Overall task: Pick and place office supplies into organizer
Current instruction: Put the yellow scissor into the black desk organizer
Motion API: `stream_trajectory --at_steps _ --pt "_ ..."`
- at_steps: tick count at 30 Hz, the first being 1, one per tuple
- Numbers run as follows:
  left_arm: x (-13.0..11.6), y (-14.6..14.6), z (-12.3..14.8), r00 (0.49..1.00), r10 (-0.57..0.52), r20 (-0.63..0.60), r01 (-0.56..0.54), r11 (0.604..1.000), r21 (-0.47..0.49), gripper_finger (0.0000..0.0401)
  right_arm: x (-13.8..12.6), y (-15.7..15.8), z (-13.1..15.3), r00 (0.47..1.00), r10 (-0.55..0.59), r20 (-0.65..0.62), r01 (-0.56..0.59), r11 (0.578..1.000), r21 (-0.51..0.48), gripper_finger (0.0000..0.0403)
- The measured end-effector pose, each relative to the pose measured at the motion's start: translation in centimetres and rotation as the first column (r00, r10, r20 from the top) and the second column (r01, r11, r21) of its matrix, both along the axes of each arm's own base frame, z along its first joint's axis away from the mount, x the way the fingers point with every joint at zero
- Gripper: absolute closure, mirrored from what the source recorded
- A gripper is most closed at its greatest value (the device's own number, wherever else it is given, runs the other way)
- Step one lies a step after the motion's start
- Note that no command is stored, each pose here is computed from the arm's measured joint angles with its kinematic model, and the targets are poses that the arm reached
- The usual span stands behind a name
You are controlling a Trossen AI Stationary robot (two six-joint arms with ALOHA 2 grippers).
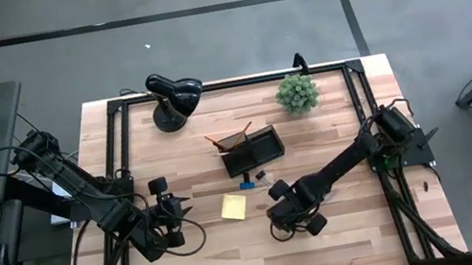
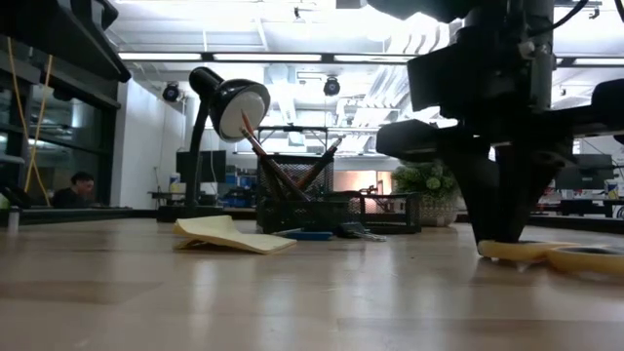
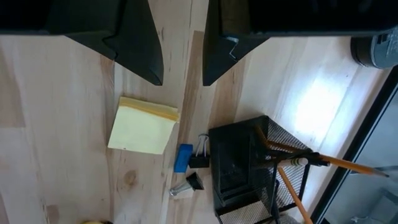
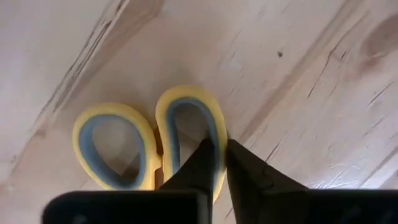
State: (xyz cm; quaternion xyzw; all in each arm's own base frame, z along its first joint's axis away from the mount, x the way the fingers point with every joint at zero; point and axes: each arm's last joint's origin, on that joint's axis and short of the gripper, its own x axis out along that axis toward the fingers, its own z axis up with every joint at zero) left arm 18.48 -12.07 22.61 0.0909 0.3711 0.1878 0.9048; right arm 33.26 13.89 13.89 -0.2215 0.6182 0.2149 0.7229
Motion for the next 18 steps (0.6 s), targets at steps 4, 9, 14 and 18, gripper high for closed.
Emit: stream_trajectory --at_steps 4,9,14,18 --pt "0.0 0.0 0.0 1.000 0.002 0.002 -0.002 1.000 0.003 0.0300 -0.1 -0.1 0.0 0.999 -0.042 -0.008 0.042 0.999 -0.025 0.0380" --pt "0.0 0.0 0.0 1.000 0.002 0.003 -0.002 1.000 0.004 0.0300 0.5 -0.6 1.5 0.993 -0.118 0.010 0.119 0.982 -0.144 0.0386" --pt "0.0 0.0 0.0 1.000 0.002 0.003 -0.003 1.000 0.005 0.0300 3.3 -1.4 6.0 0.966 -0.199 0.167 0.229 0.956 -0.184 0.0386" --pt "0.0 0.0 0.0 1.000 0.004 0.005 -0.004 1.000 0.008 0.0300 6.1 -3.0 11.1 0.883 -0.265 0.389 0.360 0.912 -0.197 0.0386"
